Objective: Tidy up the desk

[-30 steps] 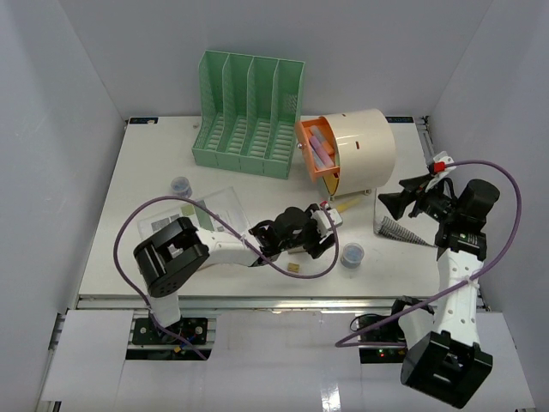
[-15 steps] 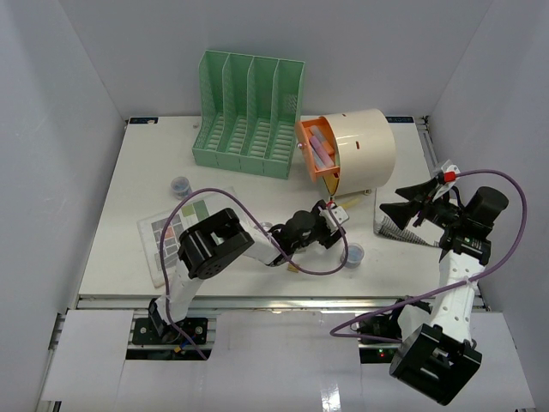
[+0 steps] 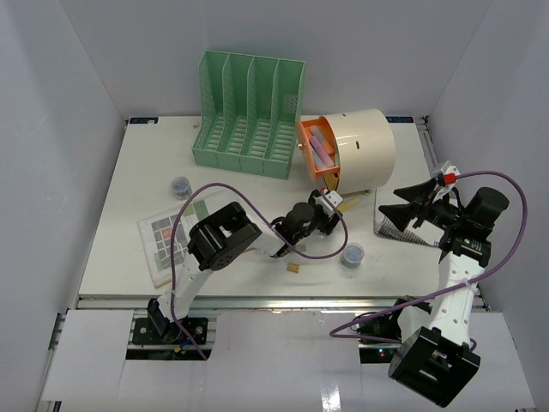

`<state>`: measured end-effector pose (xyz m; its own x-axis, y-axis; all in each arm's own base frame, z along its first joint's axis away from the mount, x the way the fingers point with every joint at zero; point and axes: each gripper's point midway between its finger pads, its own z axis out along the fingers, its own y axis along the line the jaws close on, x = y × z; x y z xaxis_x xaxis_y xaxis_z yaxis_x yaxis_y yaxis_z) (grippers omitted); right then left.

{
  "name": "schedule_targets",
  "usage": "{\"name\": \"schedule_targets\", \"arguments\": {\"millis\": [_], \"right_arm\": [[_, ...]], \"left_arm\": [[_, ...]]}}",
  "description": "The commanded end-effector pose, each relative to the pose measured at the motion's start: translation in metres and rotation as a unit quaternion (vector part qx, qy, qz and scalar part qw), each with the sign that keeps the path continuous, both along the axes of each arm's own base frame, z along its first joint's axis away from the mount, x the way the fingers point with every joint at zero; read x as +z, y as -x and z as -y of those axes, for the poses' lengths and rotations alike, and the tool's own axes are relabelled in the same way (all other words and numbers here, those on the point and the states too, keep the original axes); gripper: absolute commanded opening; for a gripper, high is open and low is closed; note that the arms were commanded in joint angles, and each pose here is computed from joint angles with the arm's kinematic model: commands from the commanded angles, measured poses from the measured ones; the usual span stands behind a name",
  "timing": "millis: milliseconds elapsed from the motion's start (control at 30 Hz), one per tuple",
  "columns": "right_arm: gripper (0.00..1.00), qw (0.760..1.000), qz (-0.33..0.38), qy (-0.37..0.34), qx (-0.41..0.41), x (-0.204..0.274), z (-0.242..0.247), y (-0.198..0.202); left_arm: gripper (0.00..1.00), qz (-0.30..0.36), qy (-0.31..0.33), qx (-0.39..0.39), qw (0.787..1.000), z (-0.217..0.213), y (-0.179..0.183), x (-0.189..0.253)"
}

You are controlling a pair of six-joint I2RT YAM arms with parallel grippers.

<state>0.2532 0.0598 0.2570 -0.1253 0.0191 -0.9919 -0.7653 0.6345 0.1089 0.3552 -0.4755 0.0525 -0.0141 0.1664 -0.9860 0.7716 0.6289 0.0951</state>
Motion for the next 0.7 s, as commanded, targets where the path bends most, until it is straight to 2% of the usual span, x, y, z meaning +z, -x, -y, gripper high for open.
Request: {"name": "schedule_targets", "arguments": {"millis": [0,367,667], "right_arm": [[0.77,1.000,0.020,0.006,0.009,0.007,-0.001,0.002],[0.77,1.000,0.018,0.004,0.009,0.007,0.000,0.002],[0.76,1.000,0.019,0.004,0.009,0.008,0.000,0.002]], "left_arm": [[0.72,-0.008,0.012,-0.012,1.000,0.013,-0.001,0.006],[0.67,-0.032,-0.013,-0.008,0.999,0.022,-0.008,-0.008],[0.46,-0.045,-0.019,-0.002,0.999,0.024,-0.011,-0.013]]}}
